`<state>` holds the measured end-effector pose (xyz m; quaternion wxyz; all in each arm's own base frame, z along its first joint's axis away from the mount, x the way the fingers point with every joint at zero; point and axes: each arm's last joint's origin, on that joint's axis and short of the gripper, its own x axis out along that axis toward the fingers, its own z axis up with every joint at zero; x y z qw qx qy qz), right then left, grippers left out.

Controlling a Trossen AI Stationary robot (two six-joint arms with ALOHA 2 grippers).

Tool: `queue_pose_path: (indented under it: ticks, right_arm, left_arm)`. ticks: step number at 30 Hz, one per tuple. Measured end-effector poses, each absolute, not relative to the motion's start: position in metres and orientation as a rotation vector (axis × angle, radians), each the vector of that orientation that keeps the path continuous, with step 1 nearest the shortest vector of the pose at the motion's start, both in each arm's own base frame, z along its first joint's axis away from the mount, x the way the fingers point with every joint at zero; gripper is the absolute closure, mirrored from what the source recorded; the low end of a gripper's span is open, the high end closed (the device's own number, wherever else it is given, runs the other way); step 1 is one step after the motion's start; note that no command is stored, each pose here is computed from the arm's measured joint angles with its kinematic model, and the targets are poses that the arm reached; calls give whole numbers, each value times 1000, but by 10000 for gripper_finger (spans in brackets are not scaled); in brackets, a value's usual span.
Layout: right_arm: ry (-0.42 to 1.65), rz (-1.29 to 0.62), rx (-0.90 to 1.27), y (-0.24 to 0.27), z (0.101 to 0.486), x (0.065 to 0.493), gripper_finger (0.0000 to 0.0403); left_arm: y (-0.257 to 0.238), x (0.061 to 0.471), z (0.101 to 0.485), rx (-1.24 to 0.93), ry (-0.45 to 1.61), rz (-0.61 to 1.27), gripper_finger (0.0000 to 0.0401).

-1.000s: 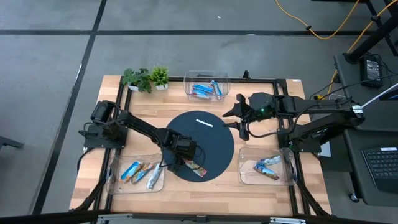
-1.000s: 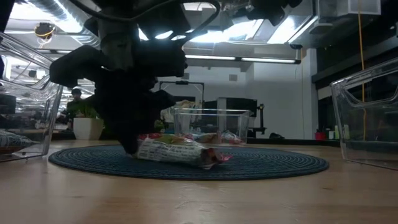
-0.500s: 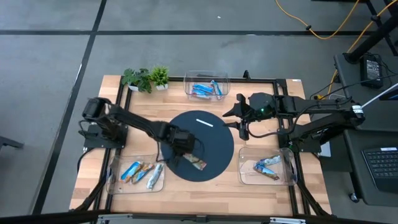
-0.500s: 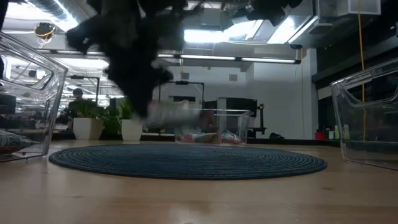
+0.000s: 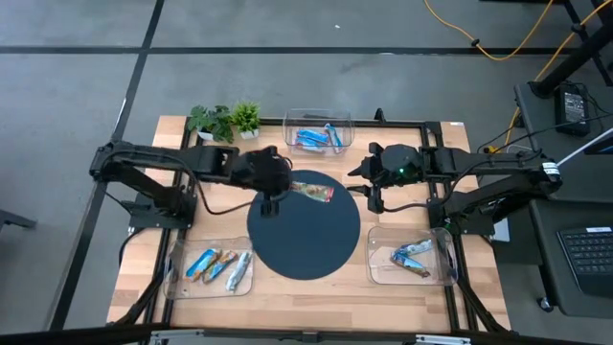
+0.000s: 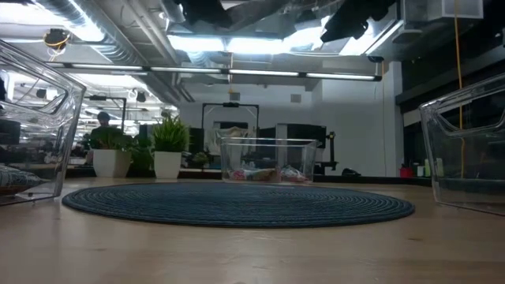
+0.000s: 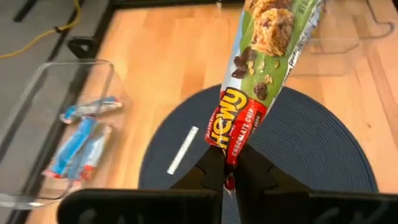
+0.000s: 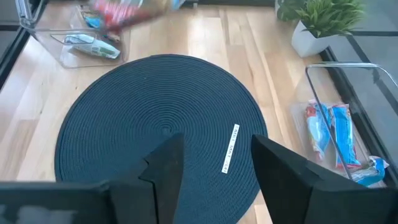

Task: Pick and place Granola Bars by type
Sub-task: Put the red granola bar into the top transparent bin

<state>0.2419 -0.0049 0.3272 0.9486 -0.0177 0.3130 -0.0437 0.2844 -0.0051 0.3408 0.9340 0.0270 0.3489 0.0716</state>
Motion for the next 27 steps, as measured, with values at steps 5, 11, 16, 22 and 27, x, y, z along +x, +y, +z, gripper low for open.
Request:
queue_pose_path:
  ticks: [5, 11, 16, 22, 27]
  right_arm:
    - [637, -83, -54, -5, 327, 242, 214]
    - [553, -90, -24, -5, 334, 246, 214]
    - [420, -27, -6, -3, 345, 253, 214]
    - [371, 37, 4, -1, 349, 255, 214]
    - [374, 37, 3, -2, 347, 258, 214]
  left_arm:
    - [-3, 279, 347, 63, 690, 179, 393]
    - [0, 280, 347, 73, 691, 196, 393]
    - [7, 281, 349, 76, 662, 238, 393]
    - [12, 284, 353, 83, 618, 248, 394]
    - [13, 285, 355, 95, 595, 249, 394]
